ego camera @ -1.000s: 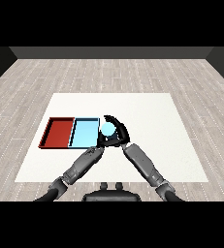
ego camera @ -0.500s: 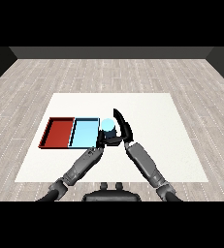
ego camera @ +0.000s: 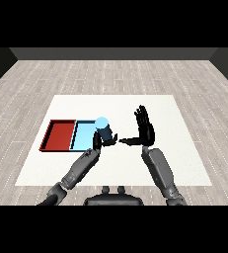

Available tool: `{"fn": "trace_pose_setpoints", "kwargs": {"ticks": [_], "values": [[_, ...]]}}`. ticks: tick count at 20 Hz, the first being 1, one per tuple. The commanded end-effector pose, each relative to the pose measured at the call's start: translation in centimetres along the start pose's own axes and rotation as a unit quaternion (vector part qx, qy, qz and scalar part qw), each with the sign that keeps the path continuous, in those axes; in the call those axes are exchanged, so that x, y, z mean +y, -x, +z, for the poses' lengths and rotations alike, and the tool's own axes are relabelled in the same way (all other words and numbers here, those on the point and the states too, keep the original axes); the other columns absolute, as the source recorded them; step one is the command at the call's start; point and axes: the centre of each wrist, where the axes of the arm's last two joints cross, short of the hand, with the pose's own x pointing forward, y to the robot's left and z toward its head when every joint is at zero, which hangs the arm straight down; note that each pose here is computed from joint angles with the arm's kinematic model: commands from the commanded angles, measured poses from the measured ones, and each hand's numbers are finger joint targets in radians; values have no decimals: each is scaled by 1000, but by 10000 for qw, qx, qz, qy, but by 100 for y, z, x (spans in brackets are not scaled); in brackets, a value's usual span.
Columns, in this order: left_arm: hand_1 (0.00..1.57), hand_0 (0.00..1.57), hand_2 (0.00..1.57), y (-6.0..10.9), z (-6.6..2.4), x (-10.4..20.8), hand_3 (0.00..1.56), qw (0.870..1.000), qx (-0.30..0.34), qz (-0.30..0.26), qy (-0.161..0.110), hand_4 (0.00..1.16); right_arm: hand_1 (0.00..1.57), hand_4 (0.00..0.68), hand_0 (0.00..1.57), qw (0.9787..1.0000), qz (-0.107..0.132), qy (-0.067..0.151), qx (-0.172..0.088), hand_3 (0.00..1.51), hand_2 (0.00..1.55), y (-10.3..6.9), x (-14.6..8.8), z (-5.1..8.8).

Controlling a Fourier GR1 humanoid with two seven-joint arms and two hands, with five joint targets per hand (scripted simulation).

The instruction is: Pick the blue can and put it in the blue box

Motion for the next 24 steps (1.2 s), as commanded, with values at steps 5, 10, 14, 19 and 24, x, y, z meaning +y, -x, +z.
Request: {"fn": "trace_pose_setpoints", "kwargs": {"ticks": [5, 10, 14, 19, 24], "values": [[1571, 1571, 1562, -164, -425, 738, 1473, 9974, -102, -461, -545, 1146, 0, 0, 0, 9960, -1, 770, -460, 0, 0, -327, -719, 179], [1571, 1571, 1569, 16, -478, 859, 1484, 9928, 331, -841, -788, 1130, 0, 0, 0, 9960, -29, 789, -416, 0, 0, -467, -729, 168], [1571, 1571, 1571, -169, -915, 1268, 1510, 9861, 662, -1188, -954, 1101, 0, 0, 0, 9948, 98, 952, -351, 0, 0, -265, -805, 282], [1571, 1571, 1571, 204, -819, 1293, 1485, 9668, 1705, -1431, -1255, 1055, 0, 0, 0, 9943, 88, 1045, -212, 0, 0, -133, -913, 192], [1571, 1571, 1511, 547, -581, 1203, 1347, 9422, 2366, -1960, -1337, 986, 0, 0, 0, 9948, 58, 1008, -102, 0, 0, -74, -920, 177]]}}
